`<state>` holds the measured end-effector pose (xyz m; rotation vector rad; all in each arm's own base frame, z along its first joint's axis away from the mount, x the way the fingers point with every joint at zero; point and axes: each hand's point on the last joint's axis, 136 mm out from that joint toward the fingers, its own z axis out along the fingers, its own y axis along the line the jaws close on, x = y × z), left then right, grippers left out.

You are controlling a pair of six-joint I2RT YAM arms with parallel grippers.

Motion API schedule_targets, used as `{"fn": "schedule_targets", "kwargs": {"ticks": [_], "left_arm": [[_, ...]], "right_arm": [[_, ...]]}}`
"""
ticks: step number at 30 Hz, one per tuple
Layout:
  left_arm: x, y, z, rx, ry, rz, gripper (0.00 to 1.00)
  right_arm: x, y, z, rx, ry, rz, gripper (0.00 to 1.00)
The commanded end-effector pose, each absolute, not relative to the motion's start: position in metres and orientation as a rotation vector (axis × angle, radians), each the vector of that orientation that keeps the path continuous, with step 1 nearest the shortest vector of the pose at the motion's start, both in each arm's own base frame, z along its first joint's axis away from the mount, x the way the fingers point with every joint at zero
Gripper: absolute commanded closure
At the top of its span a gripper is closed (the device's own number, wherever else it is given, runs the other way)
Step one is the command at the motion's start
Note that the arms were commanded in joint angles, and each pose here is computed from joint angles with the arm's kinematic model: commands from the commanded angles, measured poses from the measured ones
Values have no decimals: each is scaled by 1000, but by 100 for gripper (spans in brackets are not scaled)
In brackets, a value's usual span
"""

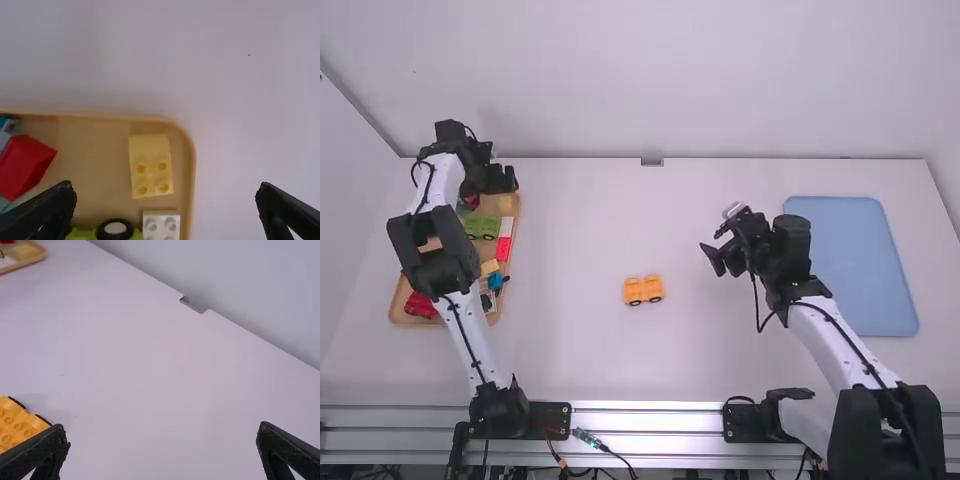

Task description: Assemble lego blocks to make yellow taxi

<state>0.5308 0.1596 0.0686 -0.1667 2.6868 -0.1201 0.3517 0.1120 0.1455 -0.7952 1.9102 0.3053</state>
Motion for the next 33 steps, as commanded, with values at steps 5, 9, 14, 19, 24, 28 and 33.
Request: {"fn": "schedule_targets", "kwargs": {"ticks": [5,9,14,19,24,28,33], "left_arm": [[520,156,54,-195,2762,-89,5],[519,153,49,-187,2774,-71,7],[524,148,50,-138,2763,-63,6],[513,146,35,-116,2811,-71,3],[511,155,24,-158,2815,-6,6],[507,163,22,-151,2822,26,5],[515,166,20,-155,2777,10,17]], "right_arm": [[349,111,147,-789,1907,311,1],[350,110,147,-784,1911,310,1],[348,114,147,-801,1904,313,1],[348,115,147,-806,1902,315,1],[348,115,147,-807,1901,314,1],[348,116,147,-804,1902,317,1],[347,118,147,-812,1899,322,1]]}}
